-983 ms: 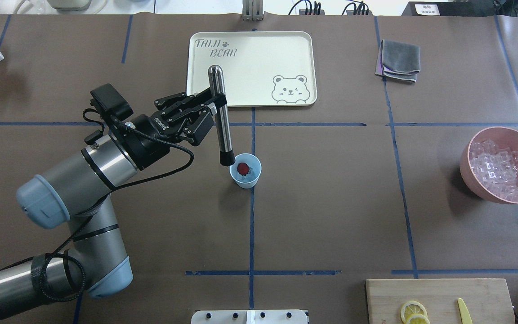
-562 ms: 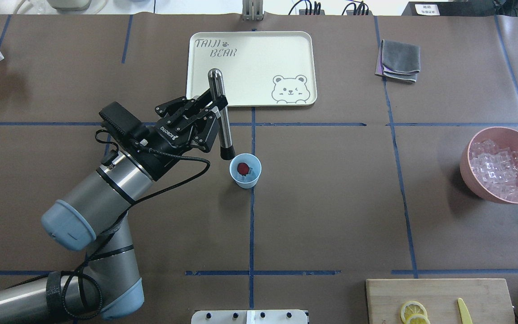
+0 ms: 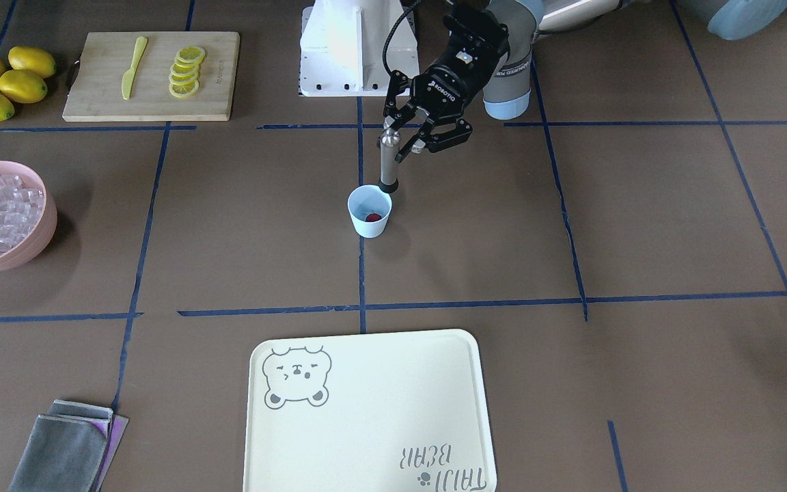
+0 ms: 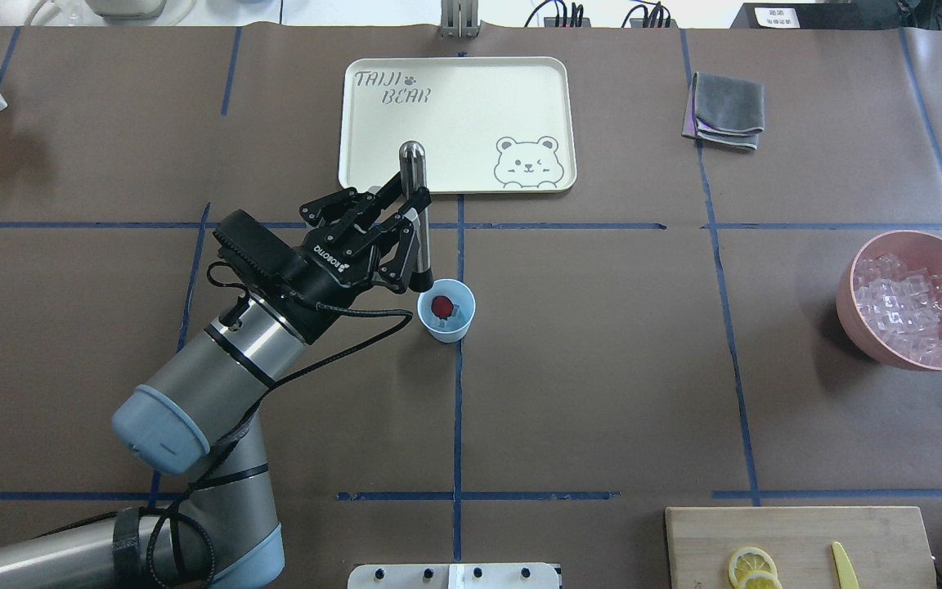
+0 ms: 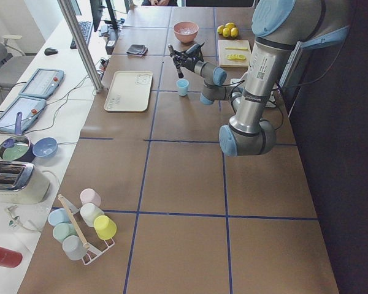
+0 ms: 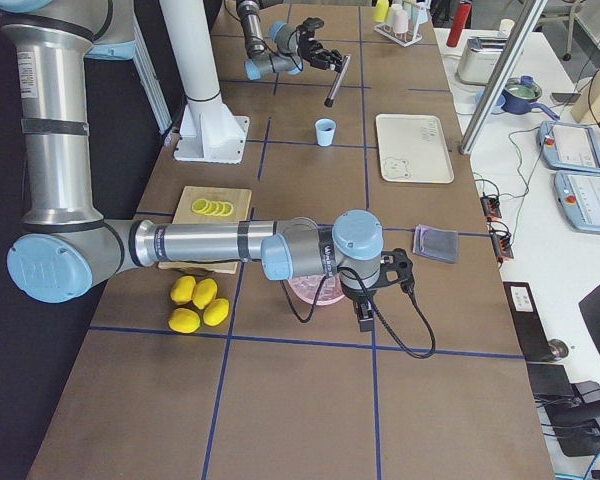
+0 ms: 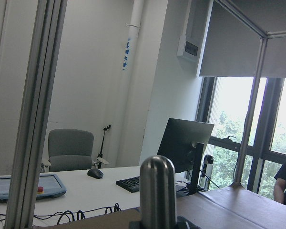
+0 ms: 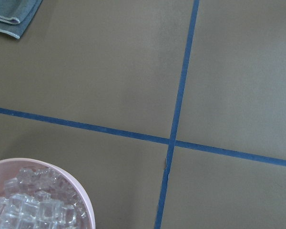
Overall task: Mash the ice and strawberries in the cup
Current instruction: 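Press the metal rod down into the cup with the left gripper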
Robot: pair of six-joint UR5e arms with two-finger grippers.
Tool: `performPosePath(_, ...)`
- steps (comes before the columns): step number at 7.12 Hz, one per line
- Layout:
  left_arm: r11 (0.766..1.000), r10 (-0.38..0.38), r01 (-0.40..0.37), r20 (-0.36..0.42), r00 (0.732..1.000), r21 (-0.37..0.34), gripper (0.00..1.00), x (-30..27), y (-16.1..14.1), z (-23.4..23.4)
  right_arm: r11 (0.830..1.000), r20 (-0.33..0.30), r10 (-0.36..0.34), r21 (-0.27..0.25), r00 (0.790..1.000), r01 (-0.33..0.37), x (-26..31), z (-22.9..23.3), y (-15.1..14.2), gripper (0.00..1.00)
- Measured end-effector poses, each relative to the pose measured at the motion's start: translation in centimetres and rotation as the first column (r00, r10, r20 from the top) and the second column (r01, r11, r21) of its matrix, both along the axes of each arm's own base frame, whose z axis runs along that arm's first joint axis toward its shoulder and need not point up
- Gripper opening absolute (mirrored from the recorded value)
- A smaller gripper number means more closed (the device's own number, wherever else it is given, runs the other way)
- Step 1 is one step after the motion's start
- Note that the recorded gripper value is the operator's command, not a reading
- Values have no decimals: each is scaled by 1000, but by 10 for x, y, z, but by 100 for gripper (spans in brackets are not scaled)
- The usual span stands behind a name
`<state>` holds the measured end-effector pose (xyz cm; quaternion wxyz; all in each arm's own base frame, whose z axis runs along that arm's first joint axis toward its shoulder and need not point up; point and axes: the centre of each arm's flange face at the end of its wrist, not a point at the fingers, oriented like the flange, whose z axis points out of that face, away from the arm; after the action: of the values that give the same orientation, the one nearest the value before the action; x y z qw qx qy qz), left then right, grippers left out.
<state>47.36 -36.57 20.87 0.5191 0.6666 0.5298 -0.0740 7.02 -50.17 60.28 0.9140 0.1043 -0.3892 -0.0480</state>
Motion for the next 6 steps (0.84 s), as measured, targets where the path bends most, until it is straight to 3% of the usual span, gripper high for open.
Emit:
performPosePath(2, 1000, -8, 9, -46, 999, 12, 0, 28, -10, 6, 1000, 0, 0, 0, 1000, 0, 0, 0, 1, 100)
performPosePath(6, 1000, 21, -19, -86, 996, 24, 0, 41, 4, 13, 1000, 0, 0, 0, 1000, 0, 0, 0, 1, 100)
